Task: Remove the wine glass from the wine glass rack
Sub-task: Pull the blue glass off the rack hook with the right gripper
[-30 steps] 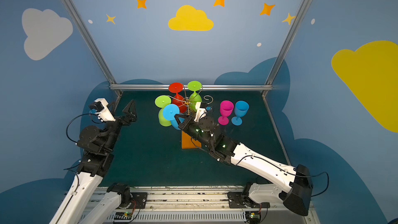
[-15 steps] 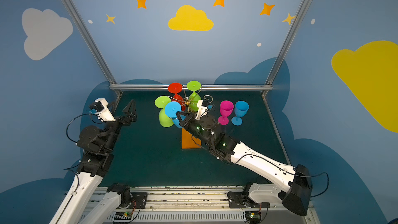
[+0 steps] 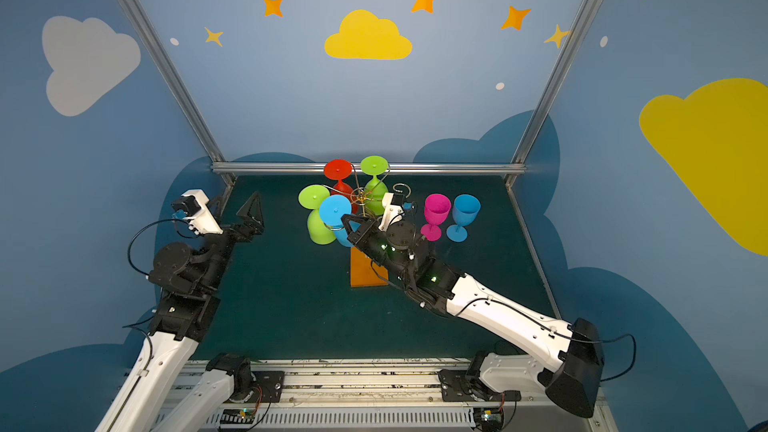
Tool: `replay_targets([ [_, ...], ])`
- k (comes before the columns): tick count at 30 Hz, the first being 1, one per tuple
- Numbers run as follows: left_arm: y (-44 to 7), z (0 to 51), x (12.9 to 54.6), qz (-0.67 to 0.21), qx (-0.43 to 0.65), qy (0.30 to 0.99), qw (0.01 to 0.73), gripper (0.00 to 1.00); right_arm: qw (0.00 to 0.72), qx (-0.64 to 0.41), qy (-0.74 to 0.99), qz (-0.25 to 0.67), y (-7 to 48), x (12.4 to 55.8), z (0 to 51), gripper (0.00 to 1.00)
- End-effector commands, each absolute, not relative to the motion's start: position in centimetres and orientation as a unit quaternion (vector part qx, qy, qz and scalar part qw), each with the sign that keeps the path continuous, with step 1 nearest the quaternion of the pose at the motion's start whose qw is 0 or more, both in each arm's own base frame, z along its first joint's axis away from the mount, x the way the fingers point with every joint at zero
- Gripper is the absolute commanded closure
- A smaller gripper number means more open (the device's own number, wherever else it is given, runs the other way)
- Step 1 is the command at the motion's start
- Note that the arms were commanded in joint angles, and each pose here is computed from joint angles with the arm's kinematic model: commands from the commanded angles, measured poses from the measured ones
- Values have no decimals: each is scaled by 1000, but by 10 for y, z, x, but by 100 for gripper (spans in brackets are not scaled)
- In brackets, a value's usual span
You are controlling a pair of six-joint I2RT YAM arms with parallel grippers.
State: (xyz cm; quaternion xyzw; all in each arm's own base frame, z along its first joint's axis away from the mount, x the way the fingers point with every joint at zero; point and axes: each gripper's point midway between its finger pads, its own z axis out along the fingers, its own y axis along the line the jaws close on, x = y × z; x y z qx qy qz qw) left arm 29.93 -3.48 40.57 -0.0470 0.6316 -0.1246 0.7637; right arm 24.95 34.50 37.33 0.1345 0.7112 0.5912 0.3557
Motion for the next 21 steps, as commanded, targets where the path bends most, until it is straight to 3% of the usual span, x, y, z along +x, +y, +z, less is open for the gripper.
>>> replay_targets([
  [1,-33,407,297,-117,-46,626,769,0,375,147,696,594,330,251,387,100],
  [21,-33,407,297,-116,-45,626,770,0,341,141,725,582,320,233,375,100],
])
